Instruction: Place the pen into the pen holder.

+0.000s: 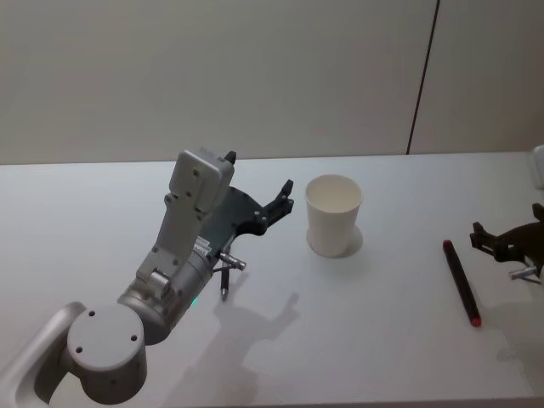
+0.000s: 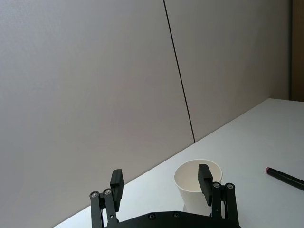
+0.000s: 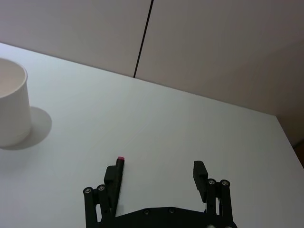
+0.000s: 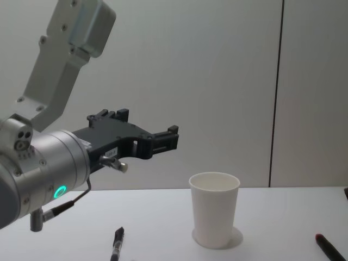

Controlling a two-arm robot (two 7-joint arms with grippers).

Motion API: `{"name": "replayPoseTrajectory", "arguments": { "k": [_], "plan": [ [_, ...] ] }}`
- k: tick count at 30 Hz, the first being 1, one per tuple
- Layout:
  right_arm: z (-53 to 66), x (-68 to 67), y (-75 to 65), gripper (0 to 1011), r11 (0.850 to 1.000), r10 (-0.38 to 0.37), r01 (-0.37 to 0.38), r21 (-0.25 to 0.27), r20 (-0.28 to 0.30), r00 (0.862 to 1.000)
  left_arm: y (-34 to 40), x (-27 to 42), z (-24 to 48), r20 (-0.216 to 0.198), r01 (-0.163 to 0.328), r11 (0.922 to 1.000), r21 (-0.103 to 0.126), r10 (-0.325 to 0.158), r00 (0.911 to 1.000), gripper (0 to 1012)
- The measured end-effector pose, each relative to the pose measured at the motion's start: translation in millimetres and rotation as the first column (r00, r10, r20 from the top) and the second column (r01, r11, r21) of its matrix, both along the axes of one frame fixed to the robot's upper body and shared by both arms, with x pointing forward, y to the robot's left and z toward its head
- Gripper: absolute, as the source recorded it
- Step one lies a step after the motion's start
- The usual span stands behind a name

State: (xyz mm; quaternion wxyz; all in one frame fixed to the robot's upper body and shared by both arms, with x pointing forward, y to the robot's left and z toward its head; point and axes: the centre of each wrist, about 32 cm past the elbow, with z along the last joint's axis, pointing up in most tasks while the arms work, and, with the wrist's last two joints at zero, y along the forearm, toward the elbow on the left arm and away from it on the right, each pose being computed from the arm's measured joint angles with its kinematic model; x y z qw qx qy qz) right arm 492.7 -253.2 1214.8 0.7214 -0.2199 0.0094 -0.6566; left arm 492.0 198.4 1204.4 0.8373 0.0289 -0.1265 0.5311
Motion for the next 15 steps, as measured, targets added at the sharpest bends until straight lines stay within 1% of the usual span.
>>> {"name": "replayPoseTrajectory", "arguments": {
  "k": [7, 15],
  "plan": [
    [1.8, 6.6, 2.1, 1002, 1.0, -0.003, 0.001, -0.021, -0.051, 0.999, 0.0, 0.0, 0.0, 0.0, 0.0, 1.0, 0.0, 0.0, 1.0, 1000],
    [1.8, 14.4, 5.7, 1002, 0.999, -0.001, -0.002, -0.033, -0.096, 0.995, 0.0, 0.0, 0.0, 0.0, 0.0, 1.0, 0.0, 0.0, 1.0, 1000]
  ]
}}
